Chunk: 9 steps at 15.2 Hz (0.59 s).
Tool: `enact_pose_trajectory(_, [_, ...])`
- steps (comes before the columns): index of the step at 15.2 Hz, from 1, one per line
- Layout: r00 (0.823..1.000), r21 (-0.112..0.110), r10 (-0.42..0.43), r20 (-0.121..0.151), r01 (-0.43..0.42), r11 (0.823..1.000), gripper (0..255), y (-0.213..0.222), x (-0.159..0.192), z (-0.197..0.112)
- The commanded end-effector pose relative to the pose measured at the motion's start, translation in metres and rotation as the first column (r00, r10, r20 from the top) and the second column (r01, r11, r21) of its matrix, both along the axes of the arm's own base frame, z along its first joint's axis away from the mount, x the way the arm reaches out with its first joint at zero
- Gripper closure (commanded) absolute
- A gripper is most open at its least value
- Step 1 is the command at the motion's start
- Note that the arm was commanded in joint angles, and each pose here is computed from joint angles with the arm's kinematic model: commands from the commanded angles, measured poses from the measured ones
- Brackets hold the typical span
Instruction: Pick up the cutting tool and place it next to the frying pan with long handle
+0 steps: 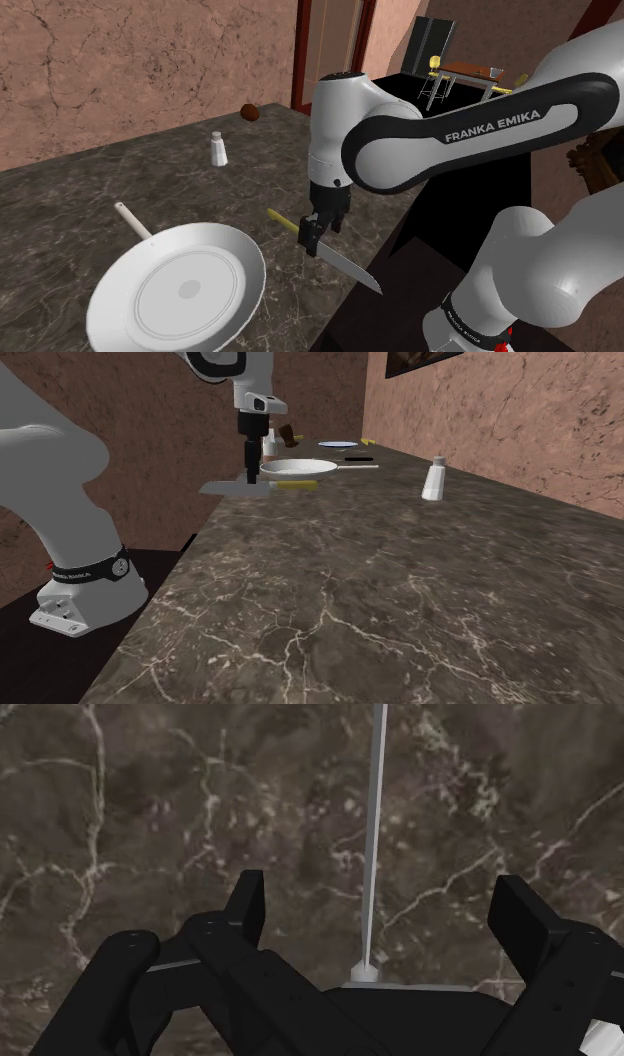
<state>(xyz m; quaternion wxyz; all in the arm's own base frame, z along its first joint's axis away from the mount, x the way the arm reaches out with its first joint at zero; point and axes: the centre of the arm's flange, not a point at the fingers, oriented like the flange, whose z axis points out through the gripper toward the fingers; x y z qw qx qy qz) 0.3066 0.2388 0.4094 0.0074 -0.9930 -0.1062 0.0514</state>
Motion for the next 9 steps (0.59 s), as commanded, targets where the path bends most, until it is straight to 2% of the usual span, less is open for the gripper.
enact_pose_trajectory(1, [1.0,-0.001,0.0,-0.001,0.0,1.0,0,-0.001,0.002,0.024])
enact_pose_trajectory(2, [1.0,-0.001,0.0,-0.001,0.0,1.0,0,-0.001,0.003,0.035])
enact_pose_trajectory(9, [1.0,-0.001,0.0,-0.001,0.0,1.0,0,-0.001,0.003,0.035])
